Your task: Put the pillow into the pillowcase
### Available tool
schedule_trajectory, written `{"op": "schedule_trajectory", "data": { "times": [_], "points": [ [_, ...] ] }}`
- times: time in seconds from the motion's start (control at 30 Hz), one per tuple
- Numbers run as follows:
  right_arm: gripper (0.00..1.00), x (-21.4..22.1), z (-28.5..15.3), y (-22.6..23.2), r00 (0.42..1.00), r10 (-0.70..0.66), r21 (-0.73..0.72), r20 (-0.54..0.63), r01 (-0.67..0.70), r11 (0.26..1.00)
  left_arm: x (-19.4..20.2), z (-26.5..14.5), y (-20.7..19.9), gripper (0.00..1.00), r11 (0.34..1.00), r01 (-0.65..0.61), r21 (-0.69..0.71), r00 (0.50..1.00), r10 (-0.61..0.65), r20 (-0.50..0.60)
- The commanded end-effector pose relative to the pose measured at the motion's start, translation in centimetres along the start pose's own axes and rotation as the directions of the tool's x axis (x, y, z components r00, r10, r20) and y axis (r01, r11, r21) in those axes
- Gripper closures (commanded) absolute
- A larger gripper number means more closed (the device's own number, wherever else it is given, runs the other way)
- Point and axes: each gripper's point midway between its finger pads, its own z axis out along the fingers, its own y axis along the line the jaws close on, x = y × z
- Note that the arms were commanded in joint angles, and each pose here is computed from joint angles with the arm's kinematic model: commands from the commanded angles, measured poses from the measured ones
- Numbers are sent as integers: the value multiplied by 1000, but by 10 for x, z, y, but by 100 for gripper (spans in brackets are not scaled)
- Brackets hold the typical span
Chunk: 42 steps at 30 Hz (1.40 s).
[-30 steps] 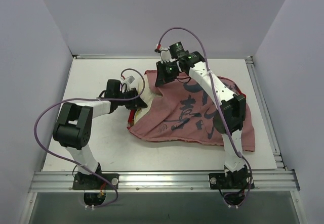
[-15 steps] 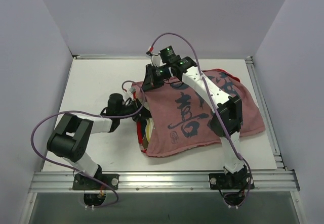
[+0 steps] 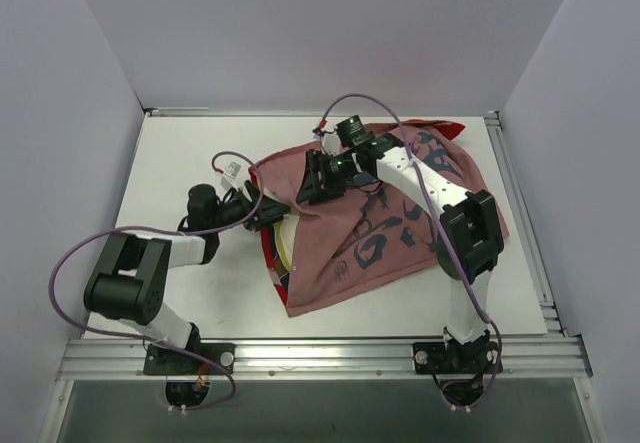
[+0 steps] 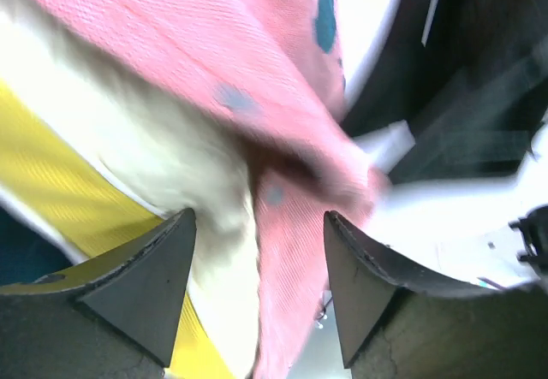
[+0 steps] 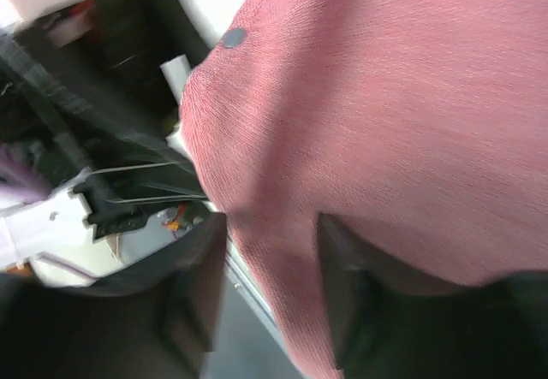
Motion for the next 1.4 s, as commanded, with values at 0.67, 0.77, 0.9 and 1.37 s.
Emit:
{"op": "schedule_trajectory", "data": {
  "times": [0.67,0.77,0.9,1.37],
  "points": [
    [35,-25,55,-26,813,-531,320,-240,583,747,-25,-19,66,57,976,5,-216,997,12,78],
    [59,-21,61,-37,807,-524,324,-271,589,740,-16,-8,70,63,979,27,-202,998,-15,61],
    [100,-29,58,-11,811,-545,269,-213,585,765,0,4,72,74,981,70,-182,997,-65,35],
    [100,9,42,126,962,-266,-168,-54,254,952,-25,88,-17,82,975,128,182,981,-152,121]
  ]
}}
